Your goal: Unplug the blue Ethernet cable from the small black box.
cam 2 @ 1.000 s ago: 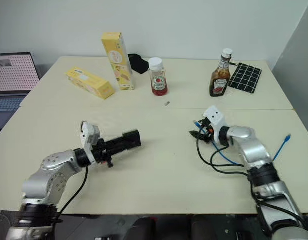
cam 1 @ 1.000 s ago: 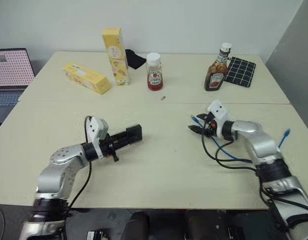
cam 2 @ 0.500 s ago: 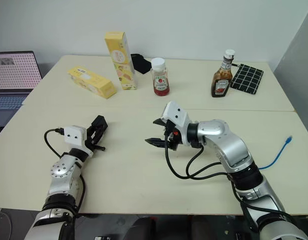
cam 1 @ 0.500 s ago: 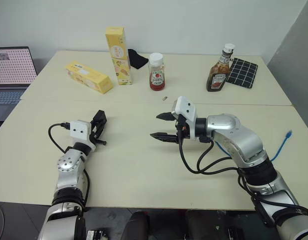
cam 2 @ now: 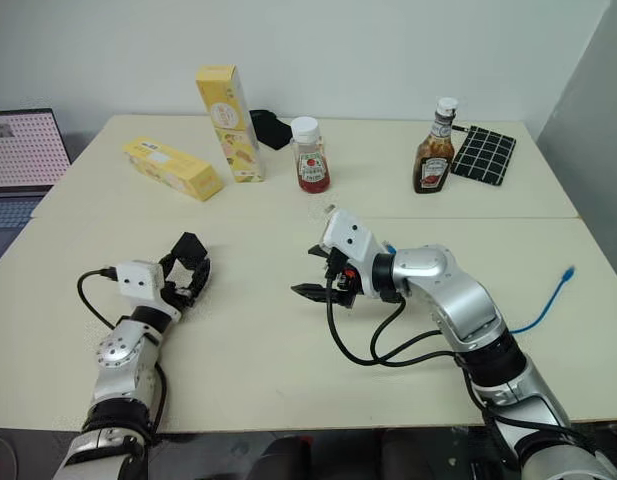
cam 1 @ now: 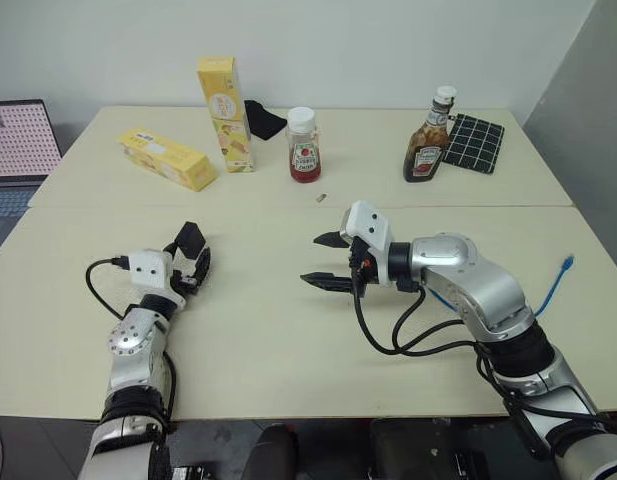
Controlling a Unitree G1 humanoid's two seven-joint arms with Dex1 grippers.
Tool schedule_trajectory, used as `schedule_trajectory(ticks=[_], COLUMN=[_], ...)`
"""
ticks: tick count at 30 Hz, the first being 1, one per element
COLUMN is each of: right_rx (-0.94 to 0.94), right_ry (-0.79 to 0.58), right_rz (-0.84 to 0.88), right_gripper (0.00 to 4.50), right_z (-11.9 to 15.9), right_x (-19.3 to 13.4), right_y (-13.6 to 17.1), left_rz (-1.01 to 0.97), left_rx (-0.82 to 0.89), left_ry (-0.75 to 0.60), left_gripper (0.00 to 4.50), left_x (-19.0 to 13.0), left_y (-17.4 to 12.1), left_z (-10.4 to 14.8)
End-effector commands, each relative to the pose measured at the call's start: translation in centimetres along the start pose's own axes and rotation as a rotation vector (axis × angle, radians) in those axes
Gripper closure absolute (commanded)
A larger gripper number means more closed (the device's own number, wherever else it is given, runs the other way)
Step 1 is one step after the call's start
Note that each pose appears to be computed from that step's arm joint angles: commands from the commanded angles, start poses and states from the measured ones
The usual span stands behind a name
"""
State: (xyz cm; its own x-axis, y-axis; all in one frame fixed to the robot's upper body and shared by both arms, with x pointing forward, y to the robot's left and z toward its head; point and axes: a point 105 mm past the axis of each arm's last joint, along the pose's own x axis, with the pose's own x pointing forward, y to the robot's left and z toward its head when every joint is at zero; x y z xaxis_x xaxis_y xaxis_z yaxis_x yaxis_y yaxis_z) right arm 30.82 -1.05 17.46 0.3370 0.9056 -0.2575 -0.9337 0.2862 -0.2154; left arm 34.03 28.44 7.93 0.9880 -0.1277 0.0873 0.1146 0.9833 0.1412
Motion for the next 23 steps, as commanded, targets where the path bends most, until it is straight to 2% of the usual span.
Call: schedule_trajectory(ticks=[1, 4, 9, 18, 23], right_rx=[0.032, 0.076, 0.108, 0.111, 0.102], right_ry=[-0.027, -0.011, 0.064, 0.16, 0.184], right_rz=[-0.054, -0.103, -0.232, -0.281, -0.288], right_gripper=[0.84, 0.84, 0.84, 0.84, 0.84], right_z=[-0.1, -1.2, -3.0, -3.5, -3.6], right_x=[-1.3, -2.7, -7.0, -12.4, -13.2], right_y=[0.3, 0.1, -2.4, -5.2, -5.8], left_rz=[-0.024, -0.091, -0.228, -0.396, -0.451], left_rx=[0.001, 0.04, 0.11, 0.136, 0.13], left_ry=[0.098, 0.173, 0.244, 0.297, 0.301], left_gripper=[0.99, 0.99, 0.99, 0.99, 0.99], left_x=[-3.0, -4.8, -7.1, -8.0, -8.0], left_y=[0.1, -0.4, 0.3, 1.4, 1.1], left_z=[0.1, 1.1, 4.7, 8.4, 9.1])
